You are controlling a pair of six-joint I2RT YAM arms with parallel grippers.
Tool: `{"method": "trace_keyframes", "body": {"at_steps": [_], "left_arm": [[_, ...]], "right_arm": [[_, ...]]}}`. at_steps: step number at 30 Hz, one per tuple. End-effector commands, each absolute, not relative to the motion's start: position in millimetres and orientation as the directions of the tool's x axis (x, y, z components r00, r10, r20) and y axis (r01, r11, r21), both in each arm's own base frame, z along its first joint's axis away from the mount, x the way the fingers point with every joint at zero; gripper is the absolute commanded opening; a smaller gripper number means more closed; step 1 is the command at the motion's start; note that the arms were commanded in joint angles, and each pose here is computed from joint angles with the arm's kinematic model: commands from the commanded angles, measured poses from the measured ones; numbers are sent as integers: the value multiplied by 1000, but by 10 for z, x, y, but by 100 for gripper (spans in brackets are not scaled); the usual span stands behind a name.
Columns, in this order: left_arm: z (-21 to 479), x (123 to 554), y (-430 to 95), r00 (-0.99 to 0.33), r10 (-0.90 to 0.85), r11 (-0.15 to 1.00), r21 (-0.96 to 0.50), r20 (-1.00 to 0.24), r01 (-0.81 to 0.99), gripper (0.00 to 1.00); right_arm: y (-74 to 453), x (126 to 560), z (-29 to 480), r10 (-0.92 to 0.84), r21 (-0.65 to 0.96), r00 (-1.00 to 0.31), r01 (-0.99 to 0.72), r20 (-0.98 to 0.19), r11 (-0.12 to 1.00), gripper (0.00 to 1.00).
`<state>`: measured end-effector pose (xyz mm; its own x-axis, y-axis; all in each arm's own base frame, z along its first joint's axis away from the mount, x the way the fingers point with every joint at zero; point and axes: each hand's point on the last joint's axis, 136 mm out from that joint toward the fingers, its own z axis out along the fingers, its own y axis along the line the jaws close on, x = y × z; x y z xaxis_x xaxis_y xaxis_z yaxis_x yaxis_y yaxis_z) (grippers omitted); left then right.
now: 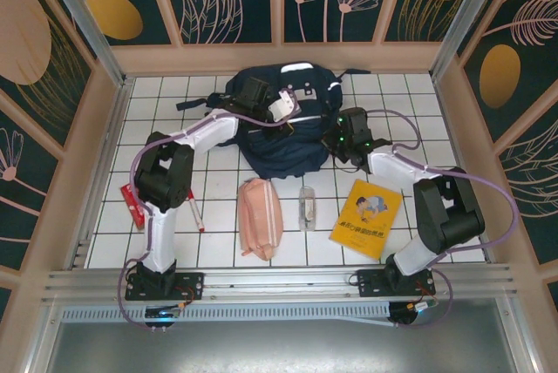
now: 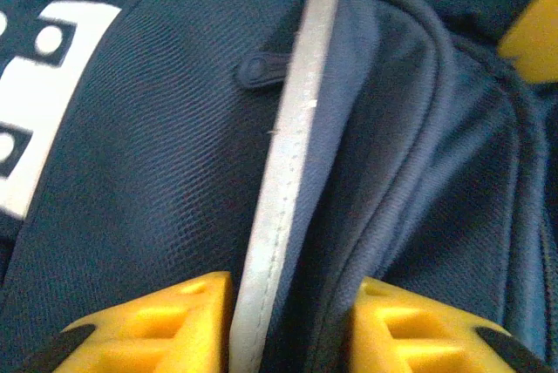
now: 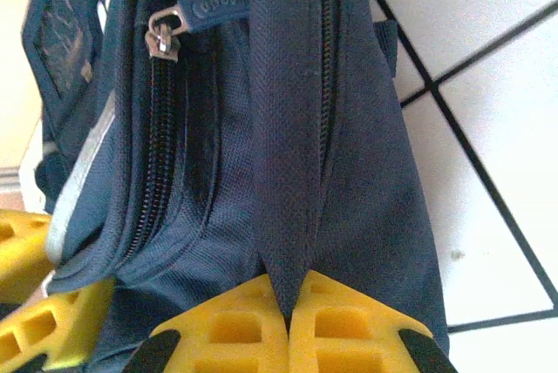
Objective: Pack books, pencil case, and school supplies into a backpack
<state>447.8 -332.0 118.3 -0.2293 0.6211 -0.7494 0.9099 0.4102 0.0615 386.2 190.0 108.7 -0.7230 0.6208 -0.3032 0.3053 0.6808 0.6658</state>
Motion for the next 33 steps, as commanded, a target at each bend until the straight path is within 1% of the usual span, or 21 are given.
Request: {"method": "trace_keyframes", "body": {"at_steps": [1,3,4,5,7,8,9,11,13,15,17,19,21,23,25,27,30,32,33], "left_arm": [[1753,4684,-3099,-245,540,566,132,-805,814,37],[1874,4604,-3032,-308,479,622,70,-822,780,39],[1943,4537,-3001,-346,436,648,23,-831,761,41],[1983,4465,-2947,-393,390,681,-26,-833,732,43],[1997,4287,-2840,-483,316,726,-120,-817,678,45],[1919,4157,-2787,-527,300,733,-161,-795,661,46],[1981,4036,-2721,-547,268,744,-190,-793,641,48],[1902,3801,-2588,-618,210,770,-261,-758,582,49],[1813,3587,-2480,-689,143,789,-338,-710,513,51],[1717,3370,-2404,-758,83,793,-417,-647,444,51],[1554,3192,-2295,-833,6,814,-481,-553,325,52],[1341,2984,-2259,-893,-23,811,-531,-449,246,53],[1143,2831,-2231,-933,-63,807,-568,-353,160,54],[995,2736,-2227,-951,-73,800,-587,-299,123,53],[944,2729,-2198,-954,-80,812,-574,-289,106,52],[995,2765,-2193,-947,-88,814,-570,-310,111,52],[1030,2792,-2180,-941,-119,812,-577,-317,92,52],[1037,2793,-2209,-942,-120,802,-590,-312,93,52],[1043,2812,-2212,-941,-128,802,-592,-313,87,53]], "right_arm": [[2036,3672,1128,562,653,-772,264,-298,710,13],[2037,3612,1132,530,647,-795,242,-295,723,27],[2016,3576,1143,506,631,-809,230,-300,741,37],[1983,3536,1160,480,608,-822,218,-307,763,45],[1903,3439,1176,426,553,-845,196,-323,809,52],[1863,3367,1167,396,522,-858,185,-328,833,52],[1831,3302,1155,372,497,-867,176,-331,850,53],[1849,3104,1100,313,465,-895,140,-319,874,53],[1975,2916,1074,249,464,-920,86,-303,882,53],[2219,2722,1055,158,481,-949,7,-273,877,53],[2488,2489,1005,65,506,-978,-46,-200,861,53],[2701,2285,973,-4,541,-994,-65,-114,838,54],[2774,2197,926,-34,507,-994,-84,-107,858,57],[2790,2174,842,-33,488,-994,-78,-101,869,60],[2819,2165,781,-25,498,-996,-64,-84,865,60],[2833,2180,763,-17,485,-996,-60,-93,872,59],[2787,2215,787,-1,442,-991,-59,-130,895,61],[2663,2260,821,22,396,-985,-47,-168,917,66],[2597,2292,844,34,374,-981,-41,-190,926,66]]}}
